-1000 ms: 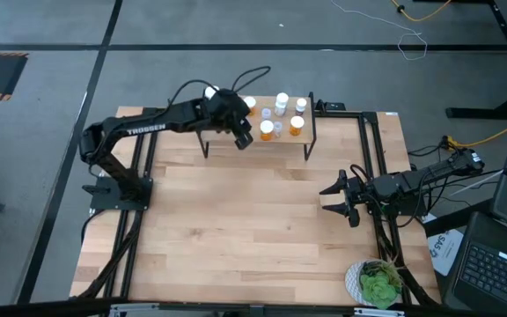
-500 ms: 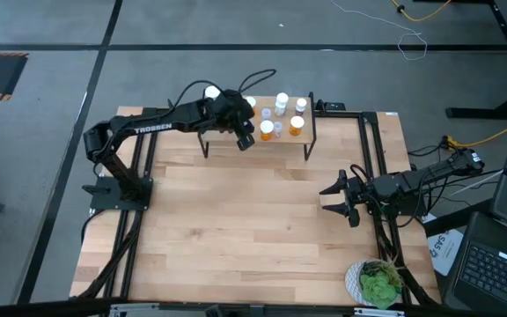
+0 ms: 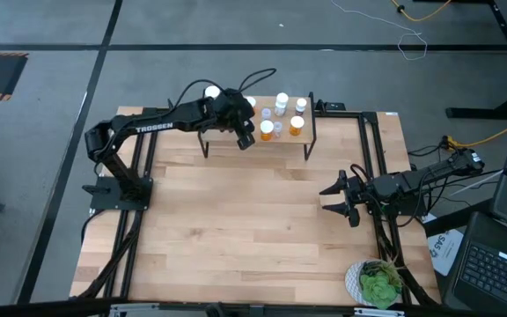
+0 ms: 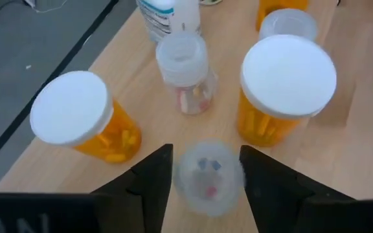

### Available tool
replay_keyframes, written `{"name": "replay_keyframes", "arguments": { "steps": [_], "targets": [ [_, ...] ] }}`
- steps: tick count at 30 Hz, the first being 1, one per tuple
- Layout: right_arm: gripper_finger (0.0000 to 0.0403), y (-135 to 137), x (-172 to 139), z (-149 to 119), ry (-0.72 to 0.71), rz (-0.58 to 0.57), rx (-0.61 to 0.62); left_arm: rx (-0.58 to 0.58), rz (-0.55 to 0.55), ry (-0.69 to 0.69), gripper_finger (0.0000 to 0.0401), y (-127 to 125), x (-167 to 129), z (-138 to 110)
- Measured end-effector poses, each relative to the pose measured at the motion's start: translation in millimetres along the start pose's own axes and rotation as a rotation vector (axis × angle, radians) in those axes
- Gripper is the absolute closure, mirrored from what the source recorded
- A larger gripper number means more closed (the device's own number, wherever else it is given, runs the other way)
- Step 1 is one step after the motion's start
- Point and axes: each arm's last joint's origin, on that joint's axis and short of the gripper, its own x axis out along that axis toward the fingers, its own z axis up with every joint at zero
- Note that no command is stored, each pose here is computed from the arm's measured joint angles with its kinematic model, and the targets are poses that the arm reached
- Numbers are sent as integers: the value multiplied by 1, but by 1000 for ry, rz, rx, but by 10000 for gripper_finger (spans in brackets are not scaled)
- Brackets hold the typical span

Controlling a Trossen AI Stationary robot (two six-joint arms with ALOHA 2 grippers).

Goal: Pick and place medicine bottles onto shelf by color
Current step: Put the transparent pill bottle on the shelf, then return To home Position

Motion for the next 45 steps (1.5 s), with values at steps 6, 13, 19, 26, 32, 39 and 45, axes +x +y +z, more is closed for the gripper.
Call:
{"name": "replay_keyframes", "arguments": {
  "steps": [6, 13, 19, 26, 32, 39, 45],
  "targets": [
    [155, 0, 0, 0, 0, 0, 21, -5, 13, 2, 205, 6, 1, 0],
    [155, 0, 0, 0, 0, 0, 20, -19, 18, -96, 184, 7, -4, 12],
    [155, 0, 0, 0, 0, 0, 19, -32, 56, -166, 183, 15, -34, 47],
    [155, 0, 0, 0, 0, 0, -21, -67, 48, -120, 183, 21, -98, 78],
    [155, 0, 0, 0, 0, 0, -56, -16, 28, 116, 185, 18, -125, 56],
    [155, 1, 0, 2, -26, 8, -52, -5, -10, 239, 184, 2, -145, 18],
    [155, 1, 0, 4, -37, 11, -53, -34, -35, 64, 183, -8, -164, -26]
  ]
}}
